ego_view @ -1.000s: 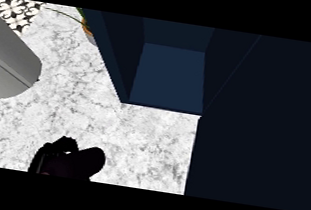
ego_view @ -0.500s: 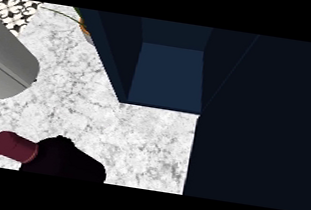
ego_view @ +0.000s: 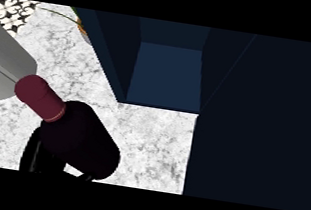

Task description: Pick up the wine, place it into the cabinet and close the cabinet

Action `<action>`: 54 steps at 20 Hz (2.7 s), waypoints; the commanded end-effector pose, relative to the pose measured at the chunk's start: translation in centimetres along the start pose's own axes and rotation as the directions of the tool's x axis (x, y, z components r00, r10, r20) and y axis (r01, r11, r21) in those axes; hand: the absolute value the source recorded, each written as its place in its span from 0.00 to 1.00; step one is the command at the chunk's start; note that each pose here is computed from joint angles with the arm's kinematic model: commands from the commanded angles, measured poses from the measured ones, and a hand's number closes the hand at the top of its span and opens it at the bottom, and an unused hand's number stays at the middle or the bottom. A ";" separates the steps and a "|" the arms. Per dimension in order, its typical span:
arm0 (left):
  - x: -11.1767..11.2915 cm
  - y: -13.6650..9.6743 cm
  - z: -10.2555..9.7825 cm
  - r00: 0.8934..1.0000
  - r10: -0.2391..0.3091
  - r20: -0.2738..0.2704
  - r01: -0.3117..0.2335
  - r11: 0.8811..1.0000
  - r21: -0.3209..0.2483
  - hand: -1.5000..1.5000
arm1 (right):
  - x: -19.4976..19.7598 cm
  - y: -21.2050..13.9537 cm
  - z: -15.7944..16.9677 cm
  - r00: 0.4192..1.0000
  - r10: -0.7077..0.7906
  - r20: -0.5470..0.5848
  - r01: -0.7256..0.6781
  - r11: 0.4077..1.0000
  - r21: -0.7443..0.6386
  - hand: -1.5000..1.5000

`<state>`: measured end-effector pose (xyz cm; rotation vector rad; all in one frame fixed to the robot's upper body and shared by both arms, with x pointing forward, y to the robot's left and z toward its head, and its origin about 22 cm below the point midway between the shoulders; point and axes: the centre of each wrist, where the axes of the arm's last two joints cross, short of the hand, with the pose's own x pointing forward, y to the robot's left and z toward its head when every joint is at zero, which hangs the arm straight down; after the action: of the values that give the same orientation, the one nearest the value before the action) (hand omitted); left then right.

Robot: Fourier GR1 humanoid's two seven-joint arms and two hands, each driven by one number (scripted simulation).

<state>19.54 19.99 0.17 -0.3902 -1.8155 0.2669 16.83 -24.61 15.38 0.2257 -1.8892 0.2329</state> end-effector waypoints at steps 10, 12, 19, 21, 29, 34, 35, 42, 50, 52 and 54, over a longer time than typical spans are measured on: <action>1.6 -5.0 -9.8 0.998 -0.056 0.044 0.055 0.998 0.023 1.00 | -2.1 -0.8 0.7 1.000 -0.008 0.003 0.008 1.000 -0.003 0.00; -1.7 -7.2 -8.4 0.993 -0.108 0.052 0.108 0.994 -0.009 1.00 | -1.1 -0.8 -1.4 1.000 0.010 0.006 -0.010 1.000 -0.007 0.00; -3.8 -8.2 -11.0 0.973 -0.229 0.006 0.229 0.973 -0.022 1.00 | -1.2 0.0 1.4 1.000 0.013 0.001 -0.013 1.000 0.021 0.00; -3.6 -9.6 -11.5 0.975 -0.221 -0.032 0.220 0.975 -0.021 1.00 | -2.4 -0.6 0.1 1.000 0.022 -0.014 -0.022 1.000 -0.005 0.00; -8.3 -7.6 -9.5 0.977 -0.208 -0.047 0.211 0.976 0.052 1.00 | -0.4 -0.5 -0.1 1.000 0.009 0.002 -0.009 1.000 0.003 0.00; -8.5 -9.6 -10.9 0.965 -0.252 -0.078 0.257 0.964 0.063 1.00 | -2.1 0.7 0.3 1.000 0.012 -0.002 -0.012 1.000 0.017 0.00; -8.5 -9.0 -11.2 0.972 -0.222 -0.073 0.227 0.972 0.062 1.00 | -0.4 -2.1 1.6 1.000 0.010 0.002 -0.010 1.000 0.013 0.00; -9.7 -5.9 -10.4 0.964 -0.237 -0.122 0.246 0.967 0.063 1.00 | -1.3 0.2 -1.3 1.000 0.007 -0.017 -0.008 1.000 -0.009 0.00; -12.7 -4.9 -9.6 0.988 -0.112 -0.105 0.127 0.980 0.152 1.00 | -1.8 -1.1 -0.8 1.000 0.002 0.003 -0.002 1.000 0.001 0.00; -12.1 -5.3 -11.7 0.989 -0.071 -0.127 0.086 0.990 0.112 1.00 | 0.1 0.2 -1.6 0.999 -0.005 0.033 0.005 1.000 -0.006 0.00; -11.8 -5.1 -13.5 0.988 -0.099 -0.115 0.112 0.987 0.113 1.00 | -1.0 1.3 -0.5 1.000 0.000 0.009 0.000 1.000 -0.008 0.00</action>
<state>32.77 10.15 -5.33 -0.2066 -1.6942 0.2639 17.74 -24.69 14.66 0.2268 -1.8906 0.2303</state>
